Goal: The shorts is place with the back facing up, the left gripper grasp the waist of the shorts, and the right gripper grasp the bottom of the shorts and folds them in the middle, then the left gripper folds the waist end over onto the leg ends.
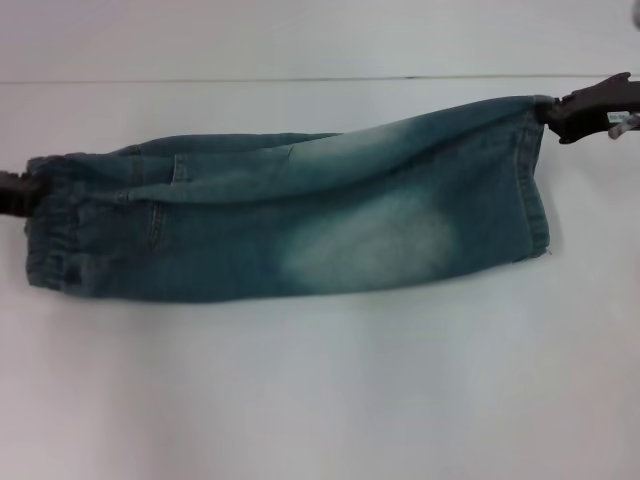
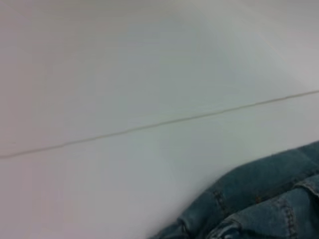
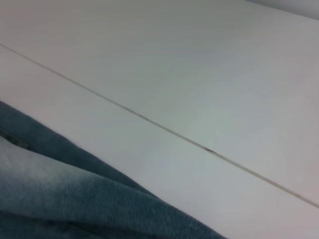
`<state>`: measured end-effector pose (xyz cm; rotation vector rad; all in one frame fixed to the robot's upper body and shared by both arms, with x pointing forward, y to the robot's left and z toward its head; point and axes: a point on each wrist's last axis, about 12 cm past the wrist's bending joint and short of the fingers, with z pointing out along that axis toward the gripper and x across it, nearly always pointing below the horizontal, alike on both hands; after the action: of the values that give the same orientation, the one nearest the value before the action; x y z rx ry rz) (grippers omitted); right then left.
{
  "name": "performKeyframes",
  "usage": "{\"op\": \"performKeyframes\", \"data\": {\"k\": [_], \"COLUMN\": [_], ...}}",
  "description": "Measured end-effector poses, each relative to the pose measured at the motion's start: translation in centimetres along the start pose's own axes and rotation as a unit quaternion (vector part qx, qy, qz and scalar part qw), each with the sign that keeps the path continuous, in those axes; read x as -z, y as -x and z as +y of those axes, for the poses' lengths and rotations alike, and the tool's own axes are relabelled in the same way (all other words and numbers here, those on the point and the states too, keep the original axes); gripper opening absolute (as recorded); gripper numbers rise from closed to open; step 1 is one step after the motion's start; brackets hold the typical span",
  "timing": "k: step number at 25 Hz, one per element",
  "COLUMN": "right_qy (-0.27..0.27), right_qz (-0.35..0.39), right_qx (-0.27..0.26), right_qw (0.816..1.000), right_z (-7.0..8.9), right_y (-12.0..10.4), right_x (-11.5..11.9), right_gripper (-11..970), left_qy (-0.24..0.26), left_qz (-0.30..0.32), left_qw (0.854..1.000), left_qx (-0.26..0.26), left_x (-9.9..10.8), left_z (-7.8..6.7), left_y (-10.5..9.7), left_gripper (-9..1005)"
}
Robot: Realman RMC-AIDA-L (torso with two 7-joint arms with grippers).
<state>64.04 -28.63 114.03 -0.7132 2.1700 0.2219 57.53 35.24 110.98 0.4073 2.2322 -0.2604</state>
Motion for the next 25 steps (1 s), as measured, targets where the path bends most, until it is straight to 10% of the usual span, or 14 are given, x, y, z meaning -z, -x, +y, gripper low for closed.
{"op": "performKeyframes", "data": {"k": [25], "right_qy": [-0.063], "right_qz": [-0.013], "right_qx": [0.027], "right_qw": [0.998], "right_z": [-0.2], "right_y": [1.0], "right_x": [-2.4], "right_gripper": [18], "left_qy": [0.048], "left_qz": [-0.019], "left_qw": [0.998], "left_qx": [-0.04], "left_x": [-4.4], "left_z": [-1.7], "left_y": [2.1], "left_gripper": [101]}}
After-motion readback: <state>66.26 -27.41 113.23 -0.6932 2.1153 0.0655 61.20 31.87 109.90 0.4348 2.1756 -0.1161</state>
